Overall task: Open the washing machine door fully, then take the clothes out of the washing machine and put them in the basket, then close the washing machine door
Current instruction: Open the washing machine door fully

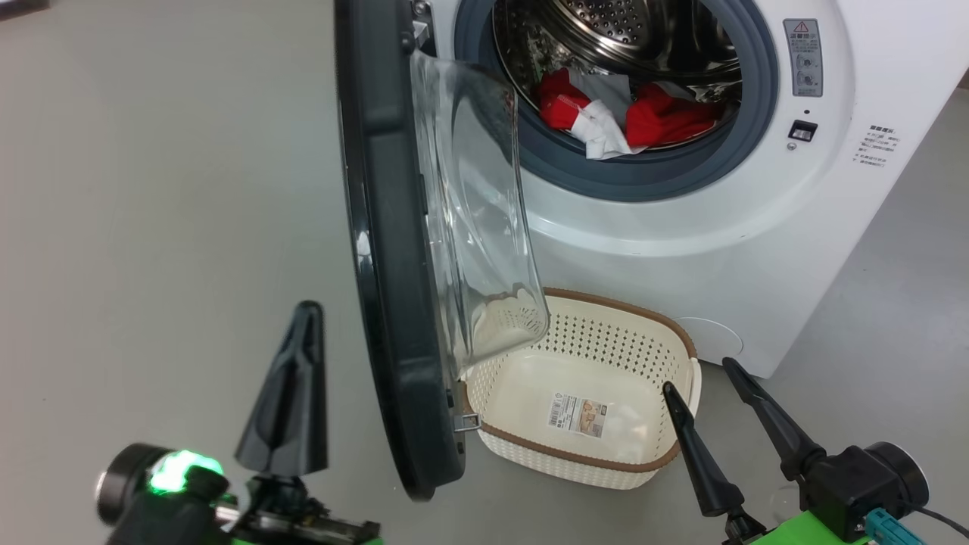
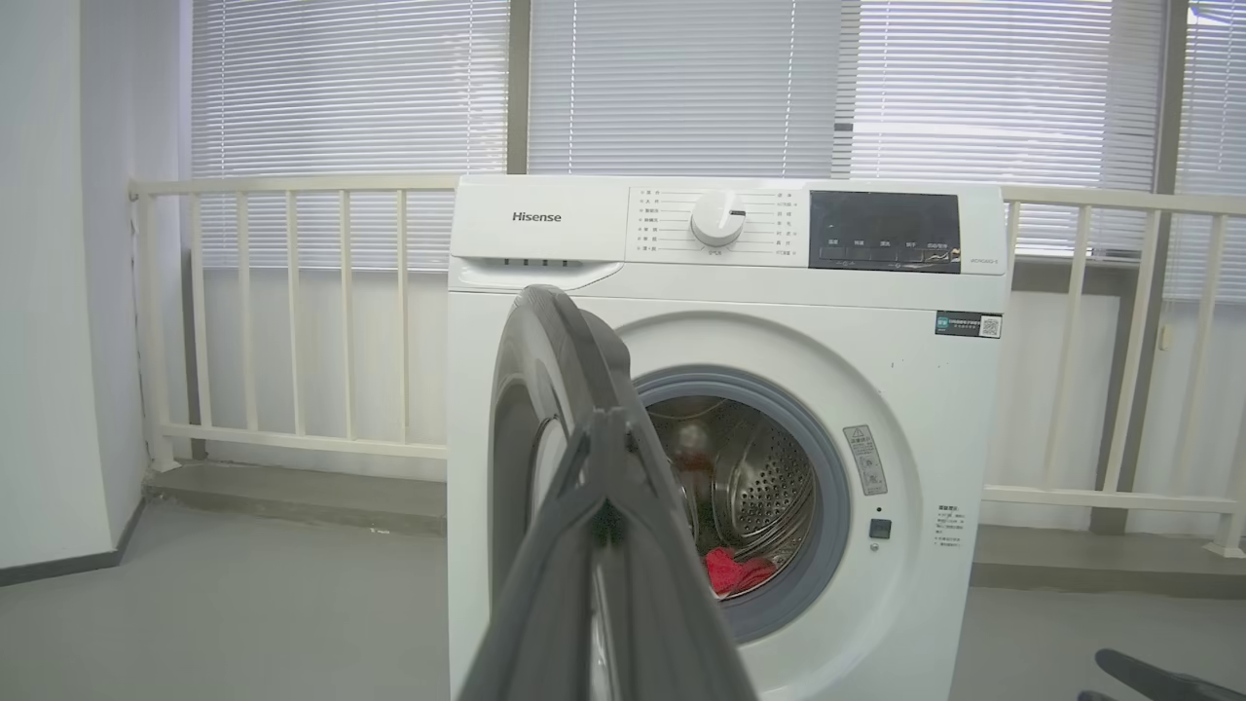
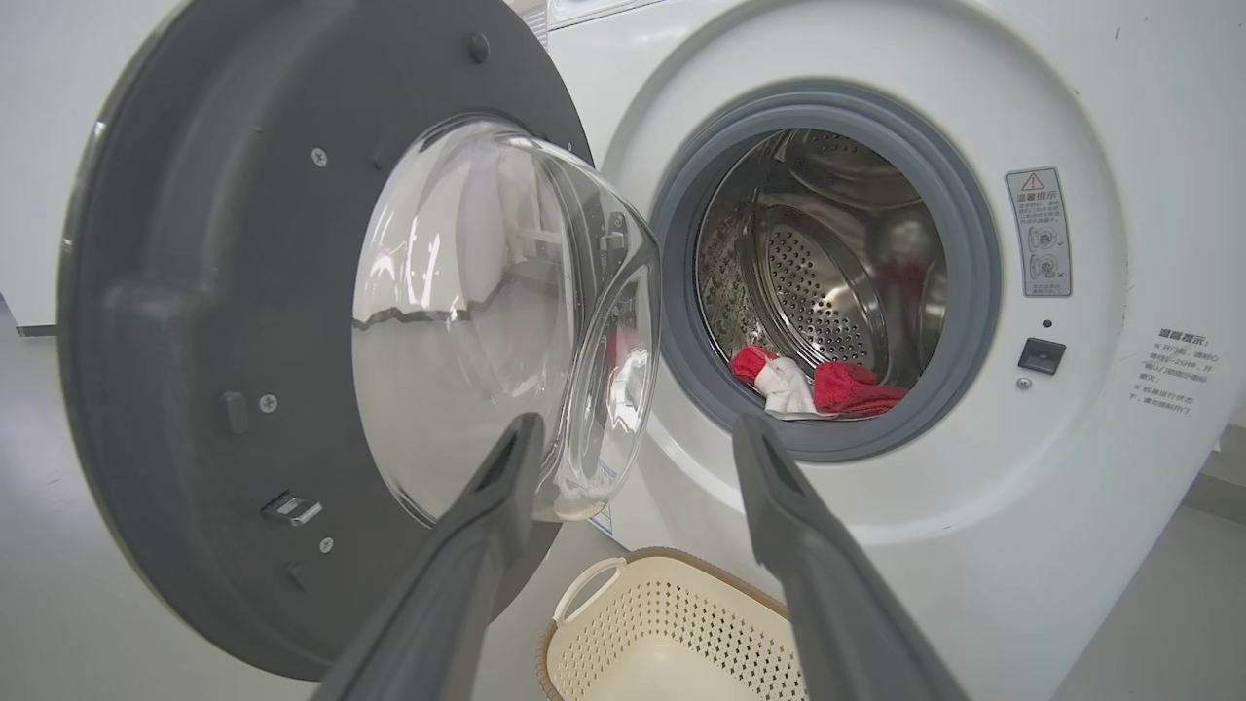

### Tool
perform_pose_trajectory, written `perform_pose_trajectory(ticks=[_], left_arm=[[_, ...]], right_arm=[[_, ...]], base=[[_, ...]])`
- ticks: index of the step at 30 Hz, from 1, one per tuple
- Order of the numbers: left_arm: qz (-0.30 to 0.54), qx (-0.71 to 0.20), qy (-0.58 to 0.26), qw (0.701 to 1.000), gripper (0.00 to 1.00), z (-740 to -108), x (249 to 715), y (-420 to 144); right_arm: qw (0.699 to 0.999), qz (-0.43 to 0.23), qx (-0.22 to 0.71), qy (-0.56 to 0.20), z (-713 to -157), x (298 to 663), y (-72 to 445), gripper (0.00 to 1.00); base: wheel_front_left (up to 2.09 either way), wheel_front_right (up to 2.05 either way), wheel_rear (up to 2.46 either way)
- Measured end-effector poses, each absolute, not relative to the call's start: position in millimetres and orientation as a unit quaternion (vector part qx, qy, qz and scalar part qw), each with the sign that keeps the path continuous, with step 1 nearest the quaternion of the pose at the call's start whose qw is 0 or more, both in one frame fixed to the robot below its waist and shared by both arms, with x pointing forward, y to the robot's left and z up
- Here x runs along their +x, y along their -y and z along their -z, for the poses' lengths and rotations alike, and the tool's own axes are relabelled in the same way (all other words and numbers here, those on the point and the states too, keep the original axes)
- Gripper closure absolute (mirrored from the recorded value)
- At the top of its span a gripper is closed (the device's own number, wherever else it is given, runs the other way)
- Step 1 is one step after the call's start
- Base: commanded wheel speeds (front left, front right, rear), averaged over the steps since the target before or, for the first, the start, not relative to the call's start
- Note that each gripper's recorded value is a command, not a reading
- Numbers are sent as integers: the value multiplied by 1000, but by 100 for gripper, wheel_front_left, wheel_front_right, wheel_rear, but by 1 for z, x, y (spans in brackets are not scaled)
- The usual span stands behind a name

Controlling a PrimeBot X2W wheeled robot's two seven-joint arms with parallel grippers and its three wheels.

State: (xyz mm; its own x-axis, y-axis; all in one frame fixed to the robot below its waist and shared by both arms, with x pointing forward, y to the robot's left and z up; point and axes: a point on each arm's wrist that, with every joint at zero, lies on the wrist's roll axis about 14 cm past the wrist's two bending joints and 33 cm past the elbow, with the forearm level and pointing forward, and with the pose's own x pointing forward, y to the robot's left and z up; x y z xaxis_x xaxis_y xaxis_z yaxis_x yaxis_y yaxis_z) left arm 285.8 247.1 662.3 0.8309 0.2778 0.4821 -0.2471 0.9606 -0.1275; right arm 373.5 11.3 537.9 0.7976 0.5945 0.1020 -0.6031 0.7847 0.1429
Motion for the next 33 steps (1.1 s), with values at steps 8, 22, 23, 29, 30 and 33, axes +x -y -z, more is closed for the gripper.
perform_pose_trajectory(ticks=[8, 22, 23, 29, 30, 33], left_arm=[[-29, -42, 256, 965, 100, -674, 305, -187], [34, -62, 94, 993, 100, -591, 343, -144], [28, -62, 82, 994, 100, -585, 345, -146], [2, -61, 47, 997, 100, -564, 349, -156], [-3, -60, 44, 997, 100, -562, 349, -159], [-16, -60, 43, 997, 100, -561, 349, -166]], right_arm=[[946, -310, 91, 23, -537, 373, -7, 0], [951, -293, 98, 17, -531, 376, 4, 0], [951, -293, 98, 16, -531, 376, 4, 0], [951, -292, 99, 14, -529, 378, 4, 0], [951, -293, 99, 13, -529, 378, 4, 0], [950, -295, 99, 13, -529, 378, 2, 0]], base=[[0, 0, 0], [0, 0, 0], [0, 0, 0], [0, 0, 0], [0, 0, 0], [0, 0, 0]])
